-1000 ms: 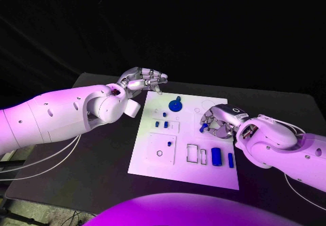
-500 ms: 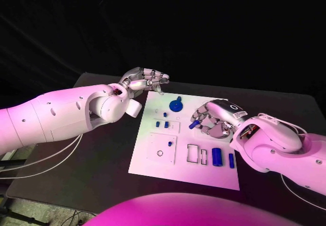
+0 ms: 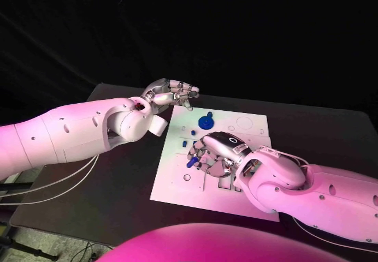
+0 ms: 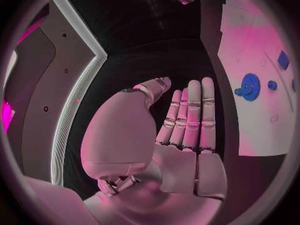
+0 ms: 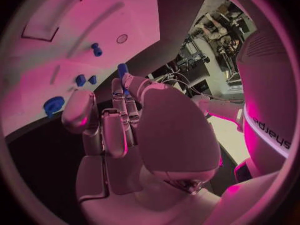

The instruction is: Assemble the parts on the task board

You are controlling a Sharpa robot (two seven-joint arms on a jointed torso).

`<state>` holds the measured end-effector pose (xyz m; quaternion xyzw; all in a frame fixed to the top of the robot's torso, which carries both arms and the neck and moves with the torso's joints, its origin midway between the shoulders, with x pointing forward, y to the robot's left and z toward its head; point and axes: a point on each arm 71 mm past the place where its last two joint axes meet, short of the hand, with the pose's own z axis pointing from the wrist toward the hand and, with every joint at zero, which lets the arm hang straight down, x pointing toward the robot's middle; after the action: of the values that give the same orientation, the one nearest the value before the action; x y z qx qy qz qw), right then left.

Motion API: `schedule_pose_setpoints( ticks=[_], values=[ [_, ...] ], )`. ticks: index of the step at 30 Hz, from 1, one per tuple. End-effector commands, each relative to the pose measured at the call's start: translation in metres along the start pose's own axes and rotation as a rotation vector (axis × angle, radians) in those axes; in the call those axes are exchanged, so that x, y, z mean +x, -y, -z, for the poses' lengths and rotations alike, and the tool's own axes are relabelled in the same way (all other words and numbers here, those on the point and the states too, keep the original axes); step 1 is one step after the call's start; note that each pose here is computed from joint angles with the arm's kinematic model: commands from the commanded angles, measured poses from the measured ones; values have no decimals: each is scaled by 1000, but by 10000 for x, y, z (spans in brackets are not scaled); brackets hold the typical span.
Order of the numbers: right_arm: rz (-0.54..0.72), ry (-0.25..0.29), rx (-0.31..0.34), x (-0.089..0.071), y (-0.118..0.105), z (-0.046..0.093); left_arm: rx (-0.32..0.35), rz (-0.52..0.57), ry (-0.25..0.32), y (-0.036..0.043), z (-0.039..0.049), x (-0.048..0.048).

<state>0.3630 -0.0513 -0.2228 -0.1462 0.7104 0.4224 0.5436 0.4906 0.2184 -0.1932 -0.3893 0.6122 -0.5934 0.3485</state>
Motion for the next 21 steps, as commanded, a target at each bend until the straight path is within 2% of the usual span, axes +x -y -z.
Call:
schedule_pose_setpoints(
  ticks=[1,8,21],
  values=[
    [19,-45,-30,89,-16,-26,5,3,-22,7,-5,28],
    [36,-95,-25,203,12,-51,4,3,-22,6,-4,28],
    [83,-130,-41,263,9,-75,4,3,-25,5,-9,34]
  ],
)
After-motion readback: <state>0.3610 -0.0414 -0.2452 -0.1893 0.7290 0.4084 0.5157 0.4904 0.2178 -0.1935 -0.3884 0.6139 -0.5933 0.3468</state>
